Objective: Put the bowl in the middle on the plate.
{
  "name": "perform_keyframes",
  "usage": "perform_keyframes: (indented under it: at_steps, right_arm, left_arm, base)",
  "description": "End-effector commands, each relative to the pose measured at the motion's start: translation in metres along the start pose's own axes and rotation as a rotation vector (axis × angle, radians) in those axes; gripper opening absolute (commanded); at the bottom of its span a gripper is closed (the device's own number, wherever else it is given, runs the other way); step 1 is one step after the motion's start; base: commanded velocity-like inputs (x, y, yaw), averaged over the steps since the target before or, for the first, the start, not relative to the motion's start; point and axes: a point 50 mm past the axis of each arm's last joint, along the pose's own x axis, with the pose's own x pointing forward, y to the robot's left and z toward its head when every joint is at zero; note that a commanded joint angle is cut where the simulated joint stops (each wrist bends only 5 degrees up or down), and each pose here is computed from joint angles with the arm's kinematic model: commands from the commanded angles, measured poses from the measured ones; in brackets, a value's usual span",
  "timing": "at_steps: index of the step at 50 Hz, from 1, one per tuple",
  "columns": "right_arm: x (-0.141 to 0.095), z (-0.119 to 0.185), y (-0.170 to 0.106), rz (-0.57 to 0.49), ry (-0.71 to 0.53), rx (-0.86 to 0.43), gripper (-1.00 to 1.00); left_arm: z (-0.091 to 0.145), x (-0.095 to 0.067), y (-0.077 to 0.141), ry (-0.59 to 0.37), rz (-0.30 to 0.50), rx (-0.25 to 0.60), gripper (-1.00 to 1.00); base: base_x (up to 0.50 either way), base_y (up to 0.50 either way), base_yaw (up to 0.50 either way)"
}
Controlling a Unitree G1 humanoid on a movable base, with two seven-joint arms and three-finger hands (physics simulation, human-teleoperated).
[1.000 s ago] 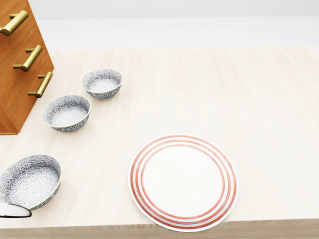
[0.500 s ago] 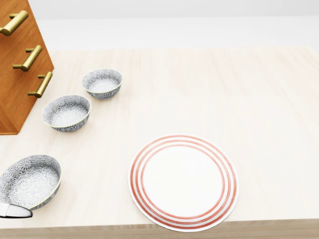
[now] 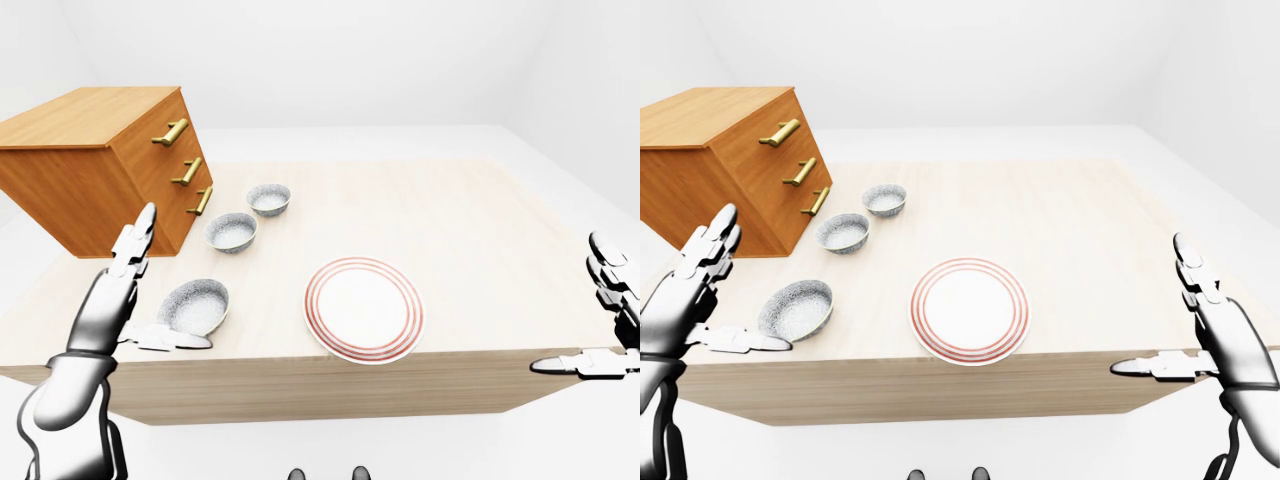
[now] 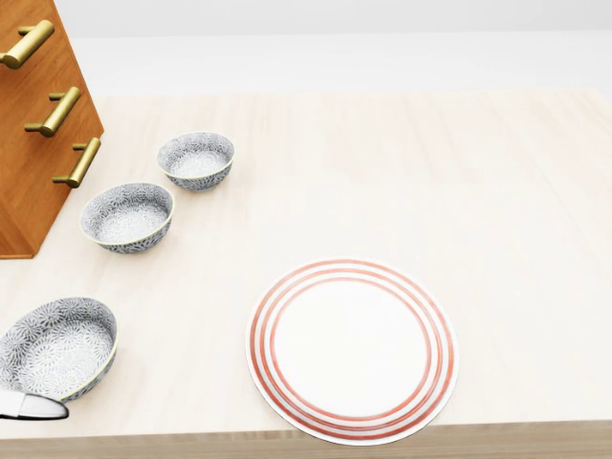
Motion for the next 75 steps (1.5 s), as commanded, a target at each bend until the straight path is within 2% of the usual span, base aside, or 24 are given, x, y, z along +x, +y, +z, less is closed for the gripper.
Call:
perform_keyframes:
  at_steps: [1, 5, 22, 38, 45, 50, 52, 53, 55, 57, 65, 66, 69, 70, 75]
  right_arm:
    - [-0.001, -0.001, 0.000, 0.004, 0.001, 0.007, 1.00]
    - [-0.002, 0.001, 0.002, 0.032, -0.016, 0.025, 1.00]
    - [-0.004, 0.006, 0.001, 0.032, -0.033, 0.008, 1.00]
    - [-0.002, 0.001, 0.002, 0.028, -0.010, 0.015, 1.00]
    - [0.000, -0.002, 0.003, 0.009, 0.014, -0.004, 1.00]
    - [0.001, -0.003, 0.004, 0.004, 0.022, -0.012, 1.00]
    - [0.001, -0.004, 0.004, 0.004, 0.026, -0.010, 1.00]
    - [0.001, -0.004, 0.004, 0.002, 0.027, -0.010, 1.00]
    - [0.002, -0.004, 0.004, 0.002, 0.028, -0.012, 1.00]
    - [0.001, -0.003, 0.004, -0.001, 0.026, -0.014, 1.00]
    - [0.001, -0.005, 0.005, 0.000, 0.037, -0.018, 1.00]
    - [0.000, -0.003, 0.004, 0.000, 0.031, -0.022, 1.00]
    - [0.000, -0.004, 0.004, 0.000, 0.034, -0.022, 1.00]
    - [0.001, -0.004, 0.005, -0.001, 0.035, -0.023, 1.00]
    - [0.001, -0.004, 0.005, 0.000, 0.039, -0.025, 1.00]
  left_arm:
    - [-0.003, -0.001, -0.003, 0.002, 0.002, -0.004, 1.00]
    - [-0.003, -0.001, -0.007, 0.007, -0.008, -0.017, 1.00]
    - [-0.006, -0.001, -0.010, 0.009, -0.012, -0.022, 1.00]
    - [-0.006, -0.001, -0.013, 0.009, -0.013, -0.028, 1.00]
    - [0.000, -0.003, -0.011, 0.001, -0.006, -0.026, 1.00]
    - [0.000, 0.000, -0.008, -0.017, 0.051, -0.002, 1.00]
    - [0.001, 0.000, -0.005, -0.024, 0.088, 0.036, 1.00]
    - [0.001, 0.001, -0.007, 0.000, 0.058, 0.010, 1.00]
    - [0.003, 0.006, -0.005, -0.015, 0.048, 0.048, 1.00]
    - [0.005, 0.008, -0.005, -0.019, 0.029, 0.046, 1.00]
    - [0.010, 0.023, -0.006, -0.018, 0.021, 0.125, 1.00]
    - [0.010, 0.026, -0.008, -0.010, 0.016, 0.160, 1.00]
    - [0.013, 0.028, -0.010, -0.033, 0.006, 0.159, 1.00]
    - [0.015, 0.029, -0.011, -0.051, 0.002, 0.201, 1.00]
    - [0.024, 0.034, -0.012, -0.085, -0.003, 0.286, 1.00]
  base:
    - [0.00, 0.00, 0.00]
    - [0.20, 0.00, 0.00]
    - [0.43, 0.00, 0.00]
    - [0.44, 0.00, 0.00]
    - [0.05, 0.00, 0.00]
    - [0.00, 0.00, 0.00]
    - [0.00, 0.00, 0.00]
    - [0.00, 0.00, 0.00]
    - [0.00, 0.00, 0.00]
    - [0.00, 0.00, 0.00]
    - [0.00, 0.00, 0.00]
    - [0.00, 0.00, 0.00]
    - [0.00, 0.00, 0.00]
    - [0.00, 0.00, 0.00]
    - [0.00, 0.00, 0.00]
